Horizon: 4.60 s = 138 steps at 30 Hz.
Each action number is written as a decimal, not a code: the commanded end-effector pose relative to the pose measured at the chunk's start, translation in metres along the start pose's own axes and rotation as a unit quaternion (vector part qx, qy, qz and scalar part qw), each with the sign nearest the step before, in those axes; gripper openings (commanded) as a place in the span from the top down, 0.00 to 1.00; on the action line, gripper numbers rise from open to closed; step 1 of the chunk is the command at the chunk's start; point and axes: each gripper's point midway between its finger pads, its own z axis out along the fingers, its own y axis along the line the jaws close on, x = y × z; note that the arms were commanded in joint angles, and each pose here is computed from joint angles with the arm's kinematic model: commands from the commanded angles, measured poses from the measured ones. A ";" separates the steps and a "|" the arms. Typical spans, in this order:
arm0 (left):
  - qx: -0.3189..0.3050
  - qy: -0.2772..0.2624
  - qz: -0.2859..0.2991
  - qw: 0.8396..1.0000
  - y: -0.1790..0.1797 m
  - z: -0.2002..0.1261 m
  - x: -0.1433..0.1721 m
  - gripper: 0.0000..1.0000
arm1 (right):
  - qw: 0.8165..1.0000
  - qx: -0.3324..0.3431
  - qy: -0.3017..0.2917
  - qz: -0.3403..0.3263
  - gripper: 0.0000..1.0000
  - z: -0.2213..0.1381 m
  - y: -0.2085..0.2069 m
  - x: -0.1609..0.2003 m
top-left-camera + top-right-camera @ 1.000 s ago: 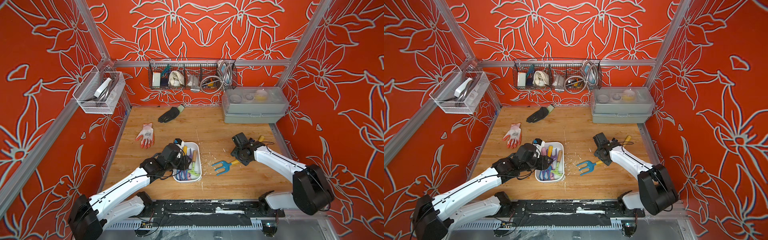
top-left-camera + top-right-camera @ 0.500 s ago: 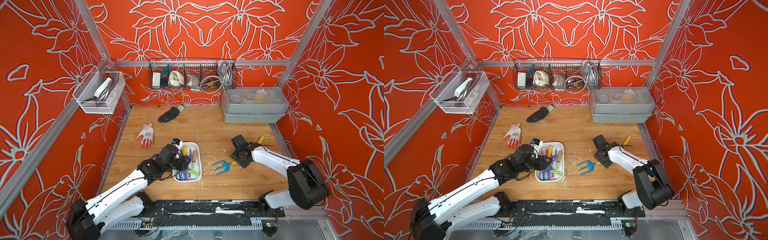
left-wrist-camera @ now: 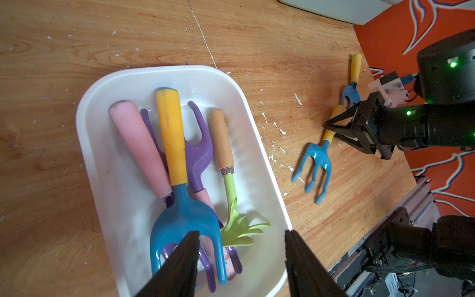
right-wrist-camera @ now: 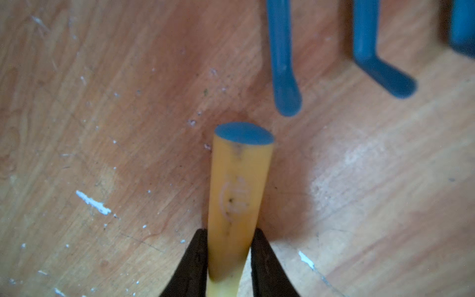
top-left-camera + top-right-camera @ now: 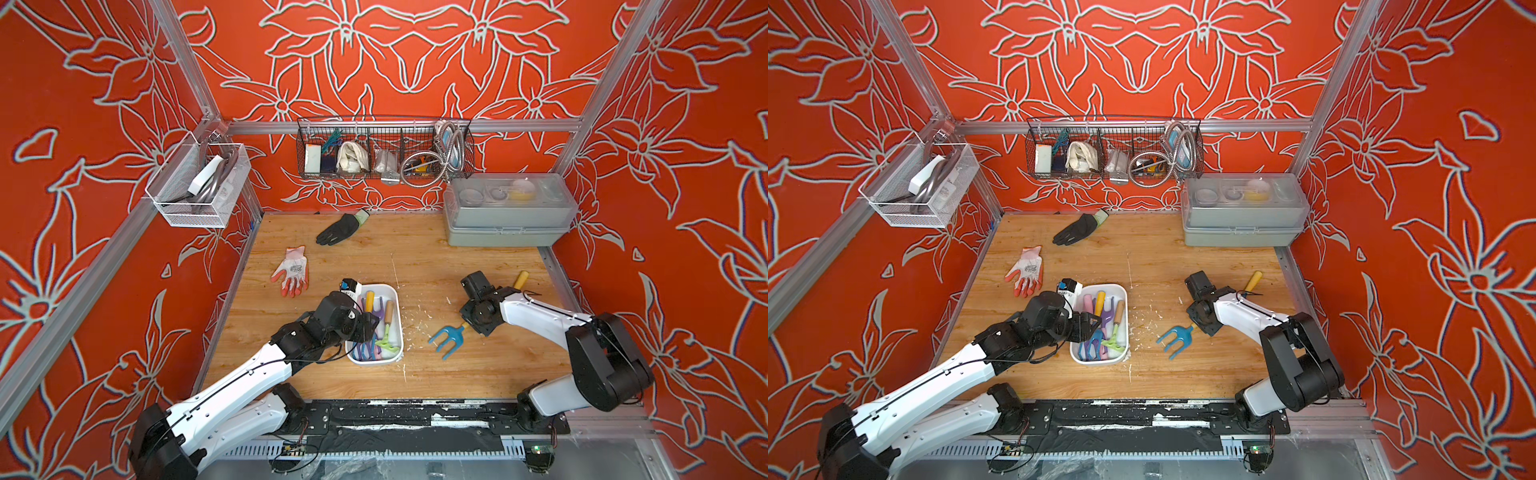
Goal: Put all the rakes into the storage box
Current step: Pick up the rake at the center of the board, then place the rake in the storage box, then pick up the rake at the center of the board.
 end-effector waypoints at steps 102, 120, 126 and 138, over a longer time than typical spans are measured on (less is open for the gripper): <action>0.084 -0.033 -0.120 0.989 0.029 -0.067 -0.083 0.36 | 0.846 -0.312 -0.102 -0.420 0.60 -0.168 0.209 0.103; 0.125 0.034 -0.071 0.989 -0.034 0.004 -0.034 0.37 | 0.937 -0.091 -0.220 -0.254 0.43 -0.127 0.076 -0.093; 0.122 0.062 -0.045 0.990 -0.044 0.021 -0.024 0.37 | 0.956 -0.020 -0.208 -0.207 0.44 -0.095 0.040 -0.139; 0.081 0.069 0.033 0.994 -0.046 0.014 -0.046 0.32 | 0.977 0.072 -0.133 -0.147 0.46 -0.016 -0.006 -0.205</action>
